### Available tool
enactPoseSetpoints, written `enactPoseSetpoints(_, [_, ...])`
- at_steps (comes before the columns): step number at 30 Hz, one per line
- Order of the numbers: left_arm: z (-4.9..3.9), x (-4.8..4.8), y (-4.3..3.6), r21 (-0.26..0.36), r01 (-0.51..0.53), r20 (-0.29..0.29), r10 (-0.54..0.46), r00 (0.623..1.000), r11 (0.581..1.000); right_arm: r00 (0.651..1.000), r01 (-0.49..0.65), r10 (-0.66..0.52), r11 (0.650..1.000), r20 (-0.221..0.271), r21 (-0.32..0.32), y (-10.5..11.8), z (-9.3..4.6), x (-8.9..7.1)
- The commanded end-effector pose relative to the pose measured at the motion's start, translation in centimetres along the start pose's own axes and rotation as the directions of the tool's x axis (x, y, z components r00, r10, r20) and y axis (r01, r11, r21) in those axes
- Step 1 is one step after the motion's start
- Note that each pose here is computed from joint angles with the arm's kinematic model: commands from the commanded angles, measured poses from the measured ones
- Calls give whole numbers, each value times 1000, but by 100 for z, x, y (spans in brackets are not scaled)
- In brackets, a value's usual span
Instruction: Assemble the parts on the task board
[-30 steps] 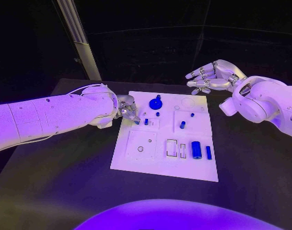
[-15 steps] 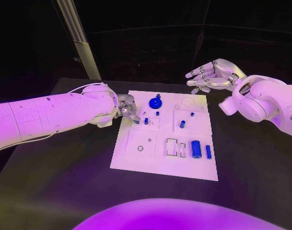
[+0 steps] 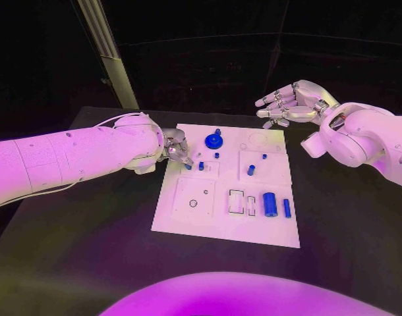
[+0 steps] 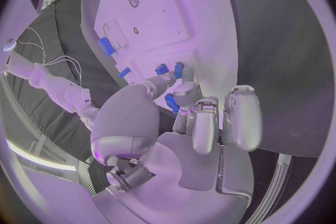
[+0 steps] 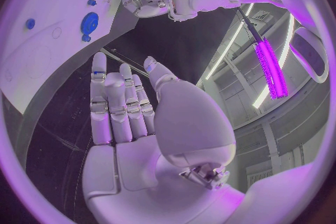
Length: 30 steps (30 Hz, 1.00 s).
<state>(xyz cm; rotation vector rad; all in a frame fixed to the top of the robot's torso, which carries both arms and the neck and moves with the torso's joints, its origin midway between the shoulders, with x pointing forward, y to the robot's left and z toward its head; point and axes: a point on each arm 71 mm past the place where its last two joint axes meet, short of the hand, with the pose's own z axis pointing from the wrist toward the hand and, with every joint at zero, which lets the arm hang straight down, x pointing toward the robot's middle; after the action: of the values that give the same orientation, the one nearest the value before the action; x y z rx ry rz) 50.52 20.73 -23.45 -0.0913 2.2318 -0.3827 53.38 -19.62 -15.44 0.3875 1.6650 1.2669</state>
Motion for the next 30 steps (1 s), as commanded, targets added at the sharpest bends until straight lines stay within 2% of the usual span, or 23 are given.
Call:
enactPoseSetpoints(1, [13, 10, 1, -15, 2, -3, -2, 1000, 1000, 1000, -3, 2, 1000, -7, -10, 19, 5, 4])
enactPoseSetpoints(16, [32, 1, -3, -25, 3, 1, -3, 1000, 1000, 1000, -3, 3, 1000, -10, -10, 22, 9, 11])
enactPoseSetpoints(30, [20, -21, 44, -47, 31, 27, -30, 999, 998, 1000, -3, 3, 1000, -10, -9, 20, 7, 8])
